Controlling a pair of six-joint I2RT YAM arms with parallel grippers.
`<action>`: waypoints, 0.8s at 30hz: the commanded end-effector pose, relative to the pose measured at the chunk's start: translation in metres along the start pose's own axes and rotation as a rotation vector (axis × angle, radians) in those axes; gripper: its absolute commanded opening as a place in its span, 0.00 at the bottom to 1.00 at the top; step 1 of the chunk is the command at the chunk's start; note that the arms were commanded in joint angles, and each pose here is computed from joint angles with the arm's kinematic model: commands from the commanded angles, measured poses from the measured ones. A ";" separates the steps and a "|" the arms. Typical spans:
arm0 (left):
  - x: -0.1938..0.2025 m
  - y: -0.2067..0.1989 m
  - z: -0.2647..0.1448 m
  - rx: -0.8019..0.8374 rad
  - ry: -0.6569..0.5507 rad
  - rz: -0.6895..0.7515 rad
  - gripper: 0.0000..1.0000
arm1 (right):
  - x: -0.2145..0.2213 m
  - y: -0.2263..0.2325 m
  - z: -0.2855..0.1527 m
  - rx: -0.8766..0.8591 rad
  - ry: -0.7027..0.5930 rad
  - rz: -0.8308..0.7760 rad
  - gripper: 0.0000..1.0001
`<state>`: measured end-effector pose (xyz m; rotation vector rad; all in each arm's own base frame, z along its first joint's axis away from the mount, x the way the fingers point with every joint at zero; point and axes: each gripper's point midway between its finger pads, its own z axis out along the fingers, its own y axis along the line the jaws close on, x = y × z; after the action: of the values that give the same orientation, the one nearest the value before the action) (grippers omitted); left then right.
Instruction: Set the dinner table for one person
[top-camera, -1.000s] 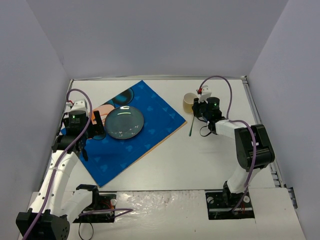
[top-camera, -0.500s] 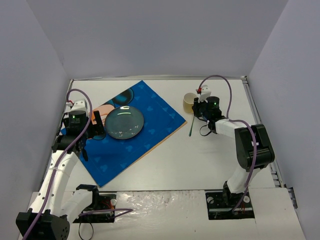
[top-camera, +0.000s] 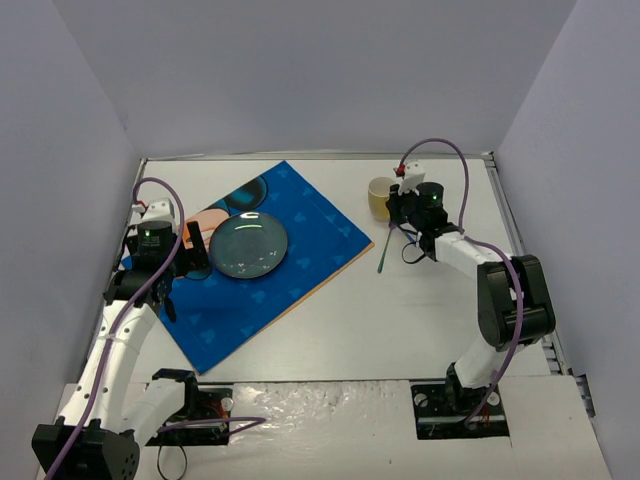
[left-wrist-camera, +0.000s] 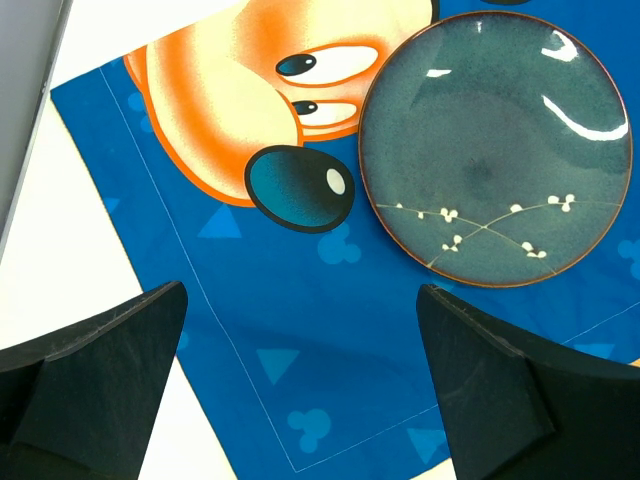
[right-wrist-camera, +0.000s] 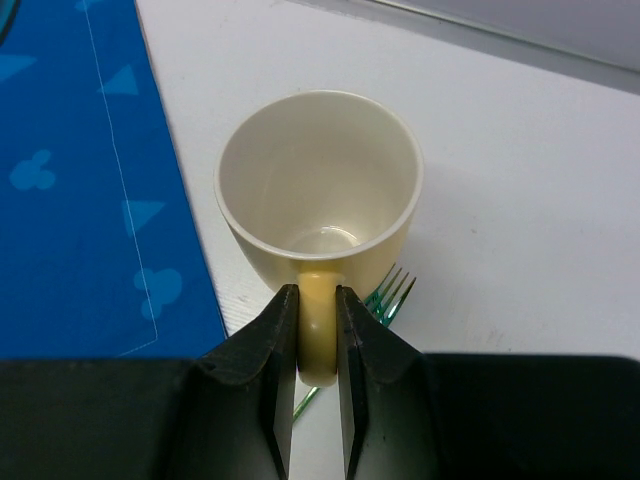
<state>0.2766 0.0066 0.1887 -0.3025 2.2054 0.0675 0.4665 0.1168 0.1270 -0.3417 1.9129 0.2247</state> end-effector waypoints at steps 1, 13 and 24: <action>-0.018 0.002 -0.004 -0.005 -0.066 -0.003 0.97 | -0.131 -0.001 -0.023 -0.013 -0.366 -0.062 0.00; -0.018 0.004 -0.005 -0.015 -0.073 -0.003 0.97 | -0.176 0.072 0.004 -0.250 -0.453 -0.163 0.00; -0.017 0.009 -0.003 -0.045 -0.075 0.001 0.97 | -0.194 0.155 0.052 -0.472 -0.510 -0.219 0.00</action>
<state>0.2735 0.0114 0.1869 -0.3150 2.2005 0.0965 0.5158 0.2658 0.2005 -0.6760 1.6124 0.5175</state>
